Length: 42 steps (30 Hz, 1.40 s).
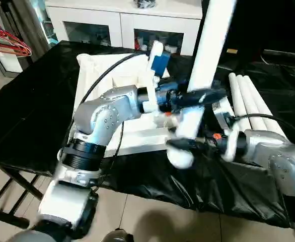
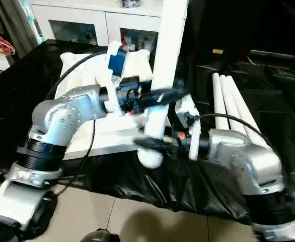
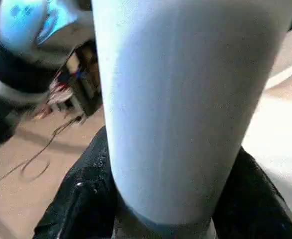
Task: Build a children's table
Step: Pick table leg, then insert table leg to table base
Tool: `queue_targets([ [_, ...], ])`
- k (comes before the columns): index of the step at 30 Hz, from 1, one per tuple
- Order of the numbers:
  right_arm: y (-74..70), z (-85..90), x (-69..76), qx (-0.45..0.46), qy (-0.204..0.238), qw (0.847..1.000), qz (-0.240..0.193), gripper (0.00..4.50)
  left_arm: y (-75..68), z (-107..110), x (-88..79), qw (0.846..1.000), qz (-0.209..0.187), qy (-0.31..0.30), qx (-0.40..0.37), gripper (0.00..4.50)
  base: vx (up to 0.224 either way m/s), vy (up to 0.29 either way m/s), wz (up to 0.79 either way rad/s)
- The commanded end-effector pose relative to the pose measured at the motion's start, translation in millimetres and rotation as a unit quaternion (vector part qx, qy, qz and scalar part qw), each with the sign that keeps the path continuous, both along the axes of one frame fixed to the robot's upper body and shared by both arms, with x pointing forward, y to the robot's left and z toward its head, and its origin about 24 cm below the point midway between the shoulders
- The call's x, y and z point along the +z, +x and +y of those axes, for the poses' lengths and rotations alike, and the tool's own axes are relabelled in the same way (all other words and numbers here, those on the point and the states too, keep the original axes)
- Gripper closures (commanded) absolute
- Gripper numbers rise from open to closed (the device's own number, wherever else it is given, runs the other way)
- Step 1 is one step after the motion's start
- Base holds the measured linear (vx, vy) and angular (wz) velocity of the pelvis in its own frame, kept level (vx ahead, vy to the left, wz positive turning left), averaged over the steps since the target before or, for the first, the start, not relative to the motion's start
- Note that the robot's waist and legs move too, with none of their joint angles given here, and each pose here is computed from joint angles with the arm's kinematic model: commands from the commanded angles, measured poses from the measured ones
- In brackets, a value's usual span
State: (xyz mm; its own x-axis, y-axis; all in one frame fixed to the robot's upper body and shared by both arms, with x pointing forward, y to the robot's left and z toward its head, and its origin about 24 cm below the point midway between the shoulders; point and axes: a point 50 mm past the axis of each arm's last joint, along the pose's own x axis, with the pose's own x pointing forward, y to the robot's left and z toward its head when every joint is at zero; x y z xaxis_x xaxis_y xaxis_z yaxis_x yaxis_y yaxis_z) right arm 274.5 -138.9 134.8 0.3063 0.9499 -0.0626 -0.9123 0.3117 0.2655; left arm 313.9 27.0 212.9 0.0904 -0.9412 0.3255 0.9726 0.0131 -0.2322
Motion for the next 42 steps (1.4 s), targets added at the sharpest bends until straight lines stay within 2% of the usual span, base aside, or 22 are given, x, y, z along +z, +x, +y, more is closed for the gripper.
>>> queue_targets([
  [1, 4.9, -6.5, 0.9, -0.038, 0.002, 0.999, -0.006, 2.55, 0.3, 5.5, 11.8, 0.998, -0.022, -0.042, 0.031, 1.53, 0.000, 0.000, 0.00],
  [5, 6.4, -4.8, 0.4, -0.059, 0.010, 0.998, -0.011, 2.55, -3.1, 7.2, 20.8, 0.995, -0.037, -0.083, 0.049, 1.53, 0.000, 0.000, 0.00],
  [11, 19.5, -7.5, -1.2, -0.169, 0.001, 0.984, -0.054, 2.55, -9.2, 14.6, 35.6, 0.988, -0.063, -0.119, 0.077, 1.53, 0.000, 0.000, 0.00],
  [13, 22.2, -7.6, 2.6, -0.213, 0.006, 0.971, -0.104, 2.55, -6.1, 24.6, 35.2, 0.985, -0.066, -0.105, 0.121, 1.53, 0.000, 0.000, 0.00],
  [15, 22.5, -8.4, 3.1, -0.231, 0.016, 0.966, -0.111, 2.56, -0.2, 32.9, 27.7, 0.980, -0.072, -0.062, 0.172, 1.53, 0.000, 0.000, 0.00],
  [16, 21.3, -9.1, 3.3, -0.244, 0.029, 0.963, -0.111, 2.56, 5.5, 42.9, 16.9, 0.972, -0.072, -0.019, 0.224, 1.53, 0.000, 0.000, 0.00],
  [17, 21.3, -9.1, 3.3, -0.244, 0.029, 0.963, -0.111, 2.56, 5.5, 42.9, 16.9, 0.972, -0.072, -0.019, 0.224, 1.53, 0.000, 0.000, 0.00],
  [18, 19.3, -9.7, 3.4, -0.253, 0.041, 0.960, -0.110, 2.56, 10.8, 54.1, 3.5, 0.957, -0.072, 0.028, 0.278, 1.53, 0.000, 0.000, 0.00],
  [19, 18.7, -9.9, 3.4, -0.255, 0.043, 0.960, -0.110, 2.56, 12.1, 56.8, 0.0, 0.953, -0.072, 0.039, 0.291, 1.53, 0.000, 0.000, 0.00],
  [20, 16.7, -11.2, 2.6, -0.270, 0.050, 0.955, -0.110, 2.56, 17.7, 71.2, -20.5, 0.929, -0.062, 0.088, 0.354, 1.53, 0.000, 0.000, 0.00],
  [22, 15.4, -13.5, -1.7, -0.302, 0.038, 0.946, -0.109, 2.56, 20.3, 87.5, -42.2, 0.893, -0.062, 0.143, 0.423, 1.53, 0.000, 0.000, 0.00],
  [23, 15.3, -14.1, -2.8, -0.309, 0.033, 0.944, -0.110, 2.56, 20.3, 89.9, -45.3, 0.886, -0.064, 0.152, 0.434, 1.53, 0.000, 0.000, 0.00],
  [24, 15.7, -15.5, -9.3, -0.338, 0.017, 0.936, -0.103, 2.56, 18.9, 98.2, -56.9, 0.867, -0.060, 0.172, 0.464, 1.53, 0.000, 0.000, 0.00],
  [27, 13.1, -18.3, -26.9, -0.396, -0.018, 0.914, -0.081, 2.56, 10.6, 116.8, -83.5, 0.827, -0.014, 0.189, 0.530, 1.53, 0.000, 0.000, 0.00],
  [28, 11.6, -18.0, -29.8, -0.400, -0.024, 0.913, -0.079, 2.56, 8.3, 119.2, -86.4, 0.823, -0.009, 0.186, 0.537, 1.53, 0.000, 0.000, 0.00],
  [29, 9.4, -16.8, -33.6, -0.404, -0.038, 0.911, -0.076, 2.56, 4.7, 122.1, -90.5, 0.816, -0.005, 0.186, 0.547, 1.53, 0.000, 0.000, 0.00],
  [31, 1.4, -11.8, -41.6, -0.413, -0.069, 0.906, -0.066, 2.56, -6.4, 128.4, -101.7, 0.789, -0.012, 0.201, 0.581, 1.53, 0.000, 0.000, 0.00],
  [32, 0.9, -11.5, -42.5, -0.417, -0.074, 0.903, -0.067, 2.56, -7.3, 129.0, -103.0, 0.785, -0.013, 0.204, 0.586, 1.53, 0.000, 0.000, 0.00],
  [33, 0.3, -11.4, -46.1, -0.441, -0.092, 0.889, -0.082, 2.56, -11.0, 130.8, -106.8, 0.768, -0.018, 0.208, 0.605, 1.53, 0.000, 0.000, 0.00],
  [36, 1.0, -13.9, -48.5, -0.467, -0.094, 0.874, -0.099, 2.56, -12.7, 129.5, -107.1, 0.758, -0.029, 0.202, 0.620, 1.53, 0.000, 0.000, 0.00],
  [40, 4.4, -26.0, -47.8, -0.540, -0.097, 0.830, -0.100, 2.56, -13.0, 122.5, -105.5, 0.764, -0.028, 0.192, 0.615, 1.53, 0.000, 0.000, 0.00],
  [42, 3.7, -30.0, -47.7, -0.547, -0.066, 0.832, -0.072, 2.56, -12.8, 120.1, -106.8, 0.763, -0.031, 0.194, 0.616, 1.53, 0.000, 0.000, 0.00],
])
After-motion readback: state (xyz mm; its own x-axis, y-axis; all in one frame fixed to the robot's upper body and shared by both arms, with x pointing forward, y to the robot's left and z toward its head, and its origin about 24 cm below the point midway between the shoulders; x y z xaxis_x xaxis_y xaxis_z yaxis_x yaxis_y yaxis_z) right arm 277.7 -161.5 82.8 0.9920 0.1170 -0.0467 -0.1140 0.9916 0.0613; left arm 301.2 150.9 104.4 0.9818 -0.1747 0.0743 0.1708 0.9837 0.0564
